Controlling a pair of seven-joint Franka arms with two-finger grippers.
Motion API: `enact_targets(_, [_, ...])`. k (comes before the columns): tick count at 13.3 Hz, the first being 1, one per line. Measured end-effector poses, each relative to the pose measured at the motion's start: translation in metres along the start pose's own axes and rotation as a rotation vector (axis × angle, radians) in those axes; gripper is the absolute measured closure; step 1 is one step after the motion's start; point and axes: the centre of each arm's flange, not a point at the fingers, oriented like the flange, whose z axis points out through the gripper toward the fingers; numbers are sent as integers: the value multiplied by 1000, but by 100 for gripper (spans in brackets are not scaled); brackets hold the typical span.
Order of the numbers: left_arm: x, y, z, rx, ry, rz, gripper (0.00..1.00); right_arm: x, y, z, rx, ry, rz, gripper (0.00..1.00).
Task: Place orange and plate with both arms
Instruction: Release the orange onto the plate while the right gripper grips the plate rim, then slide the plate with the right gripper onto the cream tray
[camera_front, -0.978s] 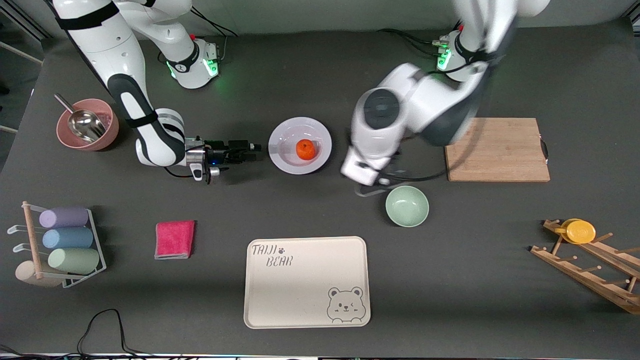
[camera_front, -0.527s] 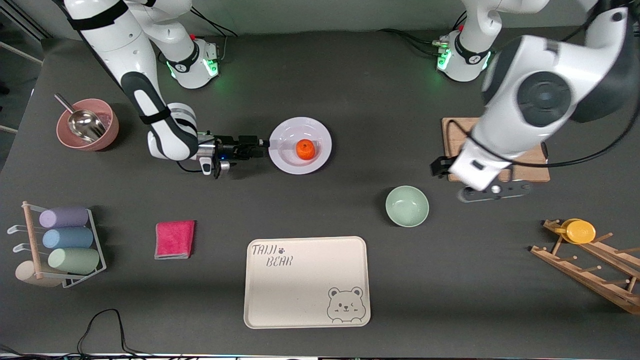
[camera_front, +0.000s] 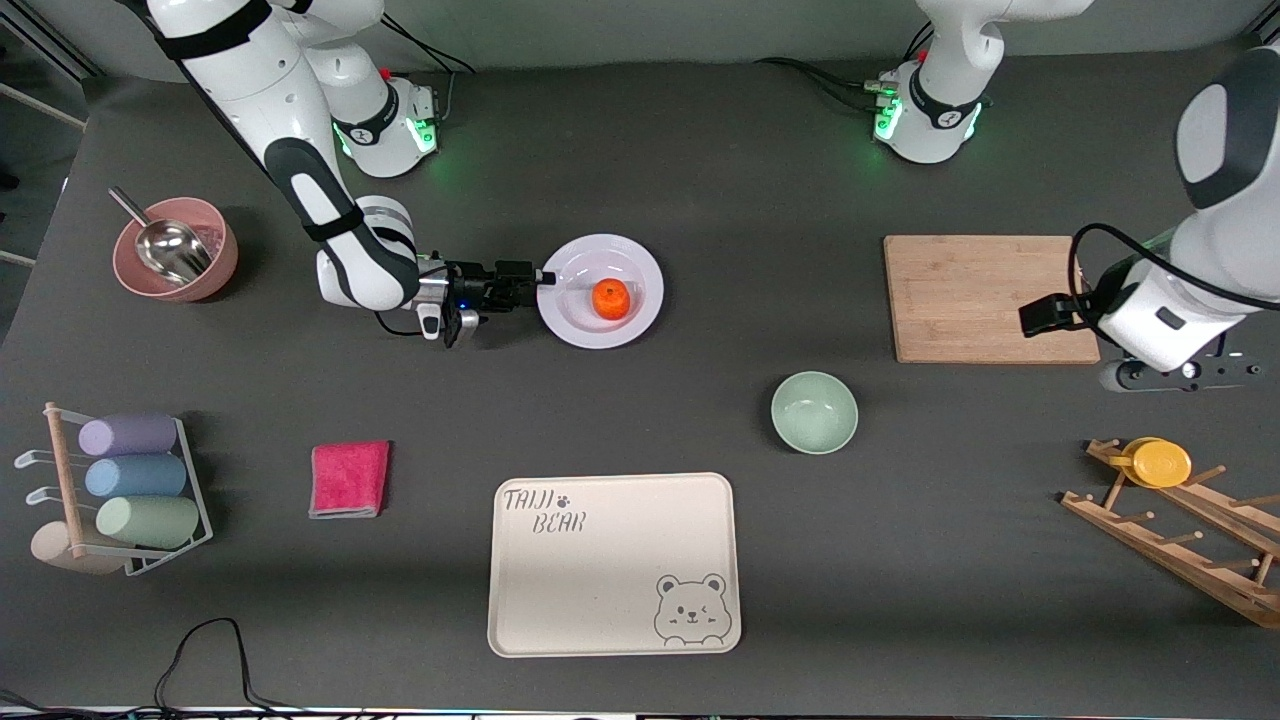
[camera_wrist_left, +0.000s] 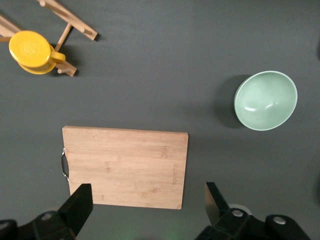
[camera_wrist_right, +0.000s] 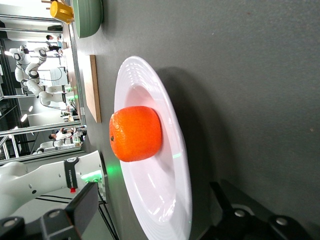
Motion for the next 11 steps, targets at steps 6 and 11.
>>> enact_targets(6, [-38, 2, -28, 16, 33, 10, 0, -8, -4, 17, 0, 31, -27, 52])
enact_targets(11, [-81, -12, -20, 9, 69, -4, 0, -12, 7, 21, 7, 56, -45, 92])
